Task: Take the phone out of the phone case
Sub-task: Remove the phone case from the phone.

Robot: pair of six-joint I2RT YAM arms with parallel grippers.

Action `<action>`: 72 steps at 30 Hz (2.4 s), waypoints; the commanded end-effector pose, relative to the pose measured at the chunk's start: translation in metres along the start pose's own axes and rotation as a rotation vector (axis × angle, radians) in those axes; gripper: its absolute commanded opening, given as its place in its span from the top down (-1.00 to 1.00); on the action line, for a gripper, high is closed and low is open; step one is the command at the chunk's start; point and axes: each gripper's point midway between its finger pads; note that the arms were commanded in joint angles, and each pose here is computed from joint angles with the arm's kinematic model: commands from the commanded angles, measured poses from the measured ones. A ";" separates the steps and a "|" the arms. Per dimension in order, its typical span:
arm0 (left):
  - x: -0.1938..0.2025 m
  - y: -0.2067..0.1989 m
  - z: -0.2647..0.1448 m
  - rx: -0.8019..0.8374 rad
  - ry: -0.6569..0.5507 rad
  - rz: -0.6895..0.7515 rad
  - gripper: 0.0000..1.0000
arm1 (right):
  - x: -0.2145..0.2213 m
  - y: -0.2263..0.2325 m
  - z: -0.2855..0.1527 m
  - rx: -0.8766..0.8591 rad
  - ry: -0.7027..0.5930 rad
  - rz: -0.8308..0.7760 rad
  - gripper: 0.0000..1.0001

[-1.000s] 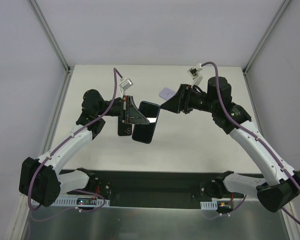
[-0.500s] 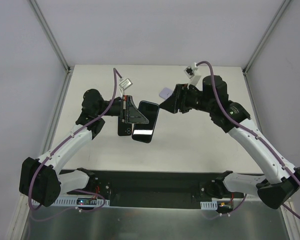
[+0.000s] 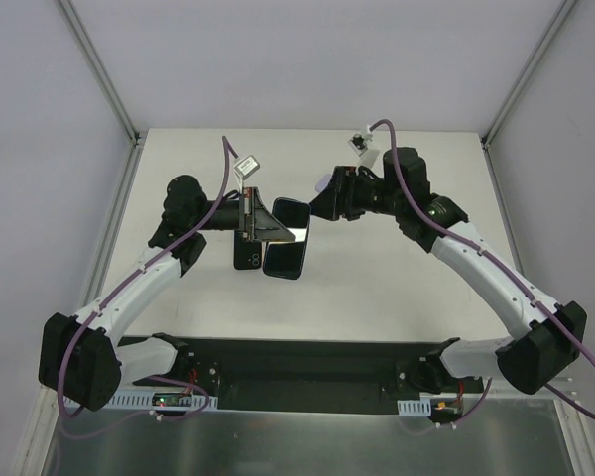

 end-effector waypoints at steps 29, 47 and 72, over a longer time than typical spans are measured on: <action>-0.036 -0.019 0.026 0.170 0.020 0.266 1.00 | 0.097 0.077 0.027 -0.459 0.308 0.087 0.24; -0.044 0.076 0.042 -0.051 0.027 0.089 -0.48 | 0.095 -0.075 0.019 0.075 0.161 0.384 0.97; 0.008 0.187 0.041 -0.774 0.057 -0.018 -0.67 | 0.134 -0.162 0.007 0.722 0.497 0.688 0.97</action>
Point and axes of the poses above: each gripper's point midway between its finger pads, its own z axis out along the fingers, its own y axis along the line the jaws close on, x = y × z, and after that the axes turned 1 degree about -z, right-handed
